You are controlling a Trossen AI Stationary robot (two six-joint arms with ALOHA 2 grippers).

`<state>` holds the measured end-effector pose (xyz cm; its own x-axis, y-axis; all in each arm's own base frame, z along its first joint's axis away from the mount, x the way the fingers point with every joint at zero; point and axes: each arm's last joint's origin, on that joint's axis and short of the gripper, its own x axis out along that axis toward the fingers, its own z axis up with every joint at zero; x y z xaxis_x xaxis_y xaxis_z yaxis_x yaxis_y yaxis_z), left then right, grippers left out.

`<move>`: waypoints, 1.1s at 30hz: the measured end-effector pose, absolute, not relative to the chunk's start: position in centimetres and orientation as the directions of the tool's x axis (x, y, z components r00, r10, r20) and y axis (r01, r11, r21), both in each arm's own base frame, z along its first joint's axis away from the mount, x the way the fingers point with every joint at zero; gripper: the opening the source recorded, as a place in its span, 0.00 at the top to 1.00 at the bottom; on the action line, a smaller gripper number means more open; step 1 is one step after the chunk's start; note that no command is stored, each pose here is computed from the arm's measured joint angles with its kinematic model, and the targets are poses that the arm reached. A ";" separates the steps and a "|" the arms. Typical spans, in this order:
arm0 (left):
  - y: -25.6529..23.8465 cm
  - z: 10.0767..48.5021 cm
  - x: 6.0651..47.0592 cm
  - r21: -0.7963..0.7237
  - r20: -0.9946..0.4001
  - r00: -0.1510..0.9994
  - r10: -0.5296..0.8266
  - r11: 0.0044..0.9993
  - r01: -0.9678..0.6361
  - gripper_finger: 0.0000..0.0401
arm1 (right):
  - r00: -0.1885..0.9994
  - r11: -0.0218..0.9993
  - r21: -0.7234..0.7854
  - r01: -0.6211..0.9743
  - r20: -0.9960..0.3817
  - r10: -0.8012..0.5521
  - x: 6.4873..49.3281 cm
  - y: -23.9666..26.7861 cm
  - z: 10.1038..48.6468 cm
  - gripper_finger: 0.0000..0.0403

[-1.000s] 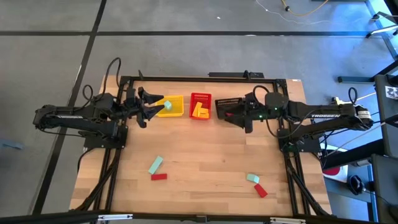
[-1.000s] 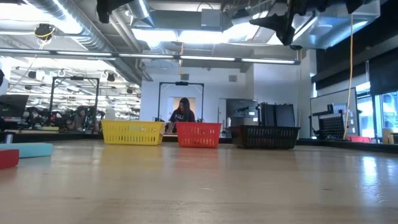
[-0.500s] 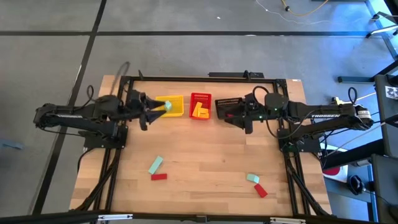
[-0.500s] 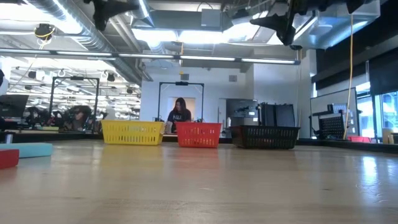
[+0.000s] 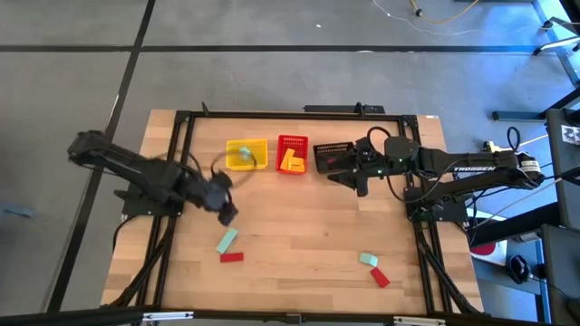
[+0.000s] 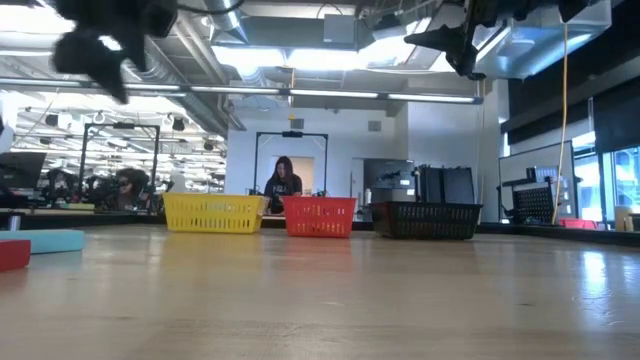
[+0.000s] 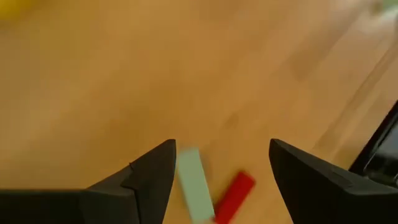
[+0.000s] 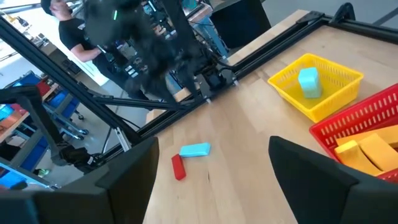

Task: Sort & place blocks by color
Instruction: Put the left light blue block into the yellow basket

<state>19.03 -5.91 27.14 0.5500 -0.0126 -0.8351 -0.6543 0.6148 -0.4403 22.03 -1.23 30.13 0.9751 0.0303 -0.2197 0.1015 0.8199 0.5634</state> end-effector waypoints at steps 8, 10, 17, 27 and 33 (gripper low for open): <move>-11.4 21.0 21.4 -0.242 -0.953 0.303 0.002 0.598 -0.764 0.38 | 0.974 0.830 0.549 0.104 -0.226 0.028 22.0 -1.2 30.1 0.24; -12.0 19.7 21.8 -0.191 -0.967 0.255 0.026 0.591 -0.783 0.38 | 0.974 0.835 0.541 0.102 -0.226 0.028 22.0 -1.2 30.1 0.24; -13.1 16.8 23.0 -0.130 -0.981 0.191 0.041 0.596 -0.793 0.38 | 0.974 0.836 0.540 0.102 -0.227 0.028 22.0 -1.2 30.1 0.24; -13.4 13.8 23.2 -0.120 -0.988 0.156 0.004 0.614 -0.780 0.38 | 0.973 0.833 0.533 0.145 -0.229 -0.023 22.0 -1.4 30.0 0.24; -13.1 13.5 23.1 -0.117 -0.989 0.148 -0.007 0.652 -0.749 0.46 | 0.973 0.833 0.534 0.145 -0.229 -0.023 22.0 -1.4 30.0 0.24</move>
